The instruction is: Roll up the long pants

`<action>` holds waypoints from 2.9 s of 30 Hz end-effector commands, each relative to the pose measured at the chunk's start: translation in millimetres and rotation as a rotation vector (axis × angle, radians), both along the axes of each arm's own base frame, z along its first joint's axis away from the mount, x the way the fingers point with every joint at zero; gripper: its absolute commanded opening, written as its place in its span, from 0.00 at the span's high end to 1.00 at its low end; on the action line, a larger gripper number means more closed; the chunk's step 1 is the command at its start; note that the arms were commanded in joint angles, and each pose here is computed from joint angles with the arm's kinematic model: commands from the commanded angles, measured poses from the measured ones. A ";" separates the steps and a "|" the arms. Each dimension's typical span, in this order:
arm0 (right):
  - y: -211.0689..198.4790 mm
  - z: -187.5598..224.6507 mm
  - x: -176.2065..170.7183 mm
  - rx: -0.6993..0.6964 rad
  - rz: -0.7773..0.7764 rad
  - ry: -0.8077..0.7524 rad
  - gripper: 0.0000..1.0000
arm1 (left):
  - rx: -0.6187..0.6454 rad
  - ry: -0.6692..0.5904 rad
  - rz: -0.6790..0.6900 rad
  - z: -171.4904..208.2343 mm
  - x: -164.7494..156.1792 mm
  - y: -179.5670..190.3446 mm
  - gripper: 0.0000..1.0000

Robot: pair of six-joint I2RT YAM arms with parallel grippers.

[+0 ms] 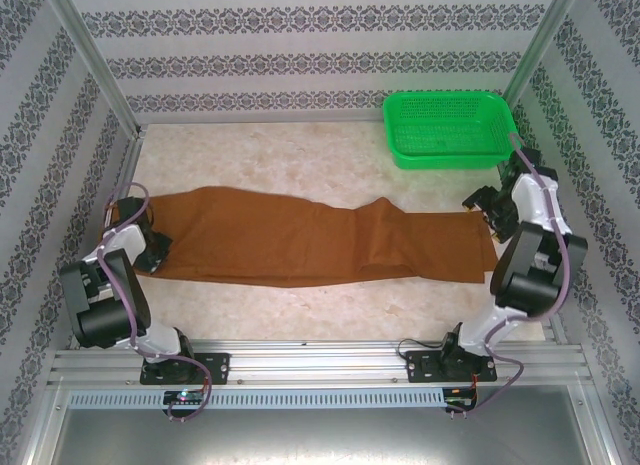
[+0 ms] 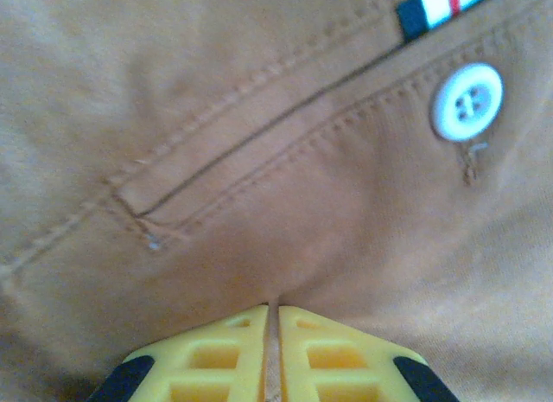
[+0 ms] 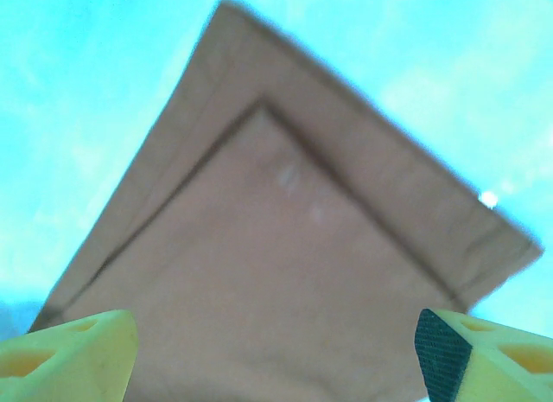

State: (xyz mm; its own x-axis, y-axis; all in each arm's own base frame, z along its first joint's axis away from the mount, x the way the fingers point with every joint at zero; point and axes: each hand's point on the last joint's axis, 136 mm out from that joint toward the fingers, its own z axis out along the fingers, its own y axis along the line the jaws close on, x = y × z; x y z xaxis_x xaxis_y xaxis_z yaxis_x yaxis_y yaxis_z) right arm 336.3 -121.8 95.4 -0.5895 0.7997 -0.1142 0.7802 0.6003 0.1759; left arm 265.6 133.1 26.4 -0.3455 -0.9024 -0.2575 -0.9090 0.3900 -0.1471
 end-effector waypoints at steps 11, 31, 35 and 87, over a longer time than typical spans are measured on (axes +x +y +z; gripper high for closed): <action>-7.4 -67.9 26.2 -0.011 0.115 0.226 0.22 | -0.031 0.080 0.010 -14.2 5.4 14.0 0.96; -43.0 -33.0 13.7 -0.096 0.030 0.175 1.00 | 0.046 0.103 0.002 2.3 -0.2 26.0 1.00; -78.5 -19.4 11.8 -0.135 -0.027 0.187 1.00 | 0.052 0.119 0.021 -0.2 -5.3 29.4 1.00; 211.9 -51.7 -39.9 0.133 0.552 0.151 0.90 | 0.016 -0.008 -0.372 46.3 45.1 -77.6 0.71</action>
State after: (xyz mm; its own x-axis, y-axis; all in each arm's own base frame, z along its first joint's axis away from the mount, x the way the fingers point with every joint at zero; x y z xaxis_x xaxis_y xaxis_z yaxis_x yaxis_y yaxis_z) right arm 295.6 86.3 29.6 -0.9130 0.3984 0.0880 0.4079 0.8951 0.1799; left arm 316.2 31.0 37.4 -0.7191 -0.6803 -0.1418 -0.6556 0.7318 -0.1863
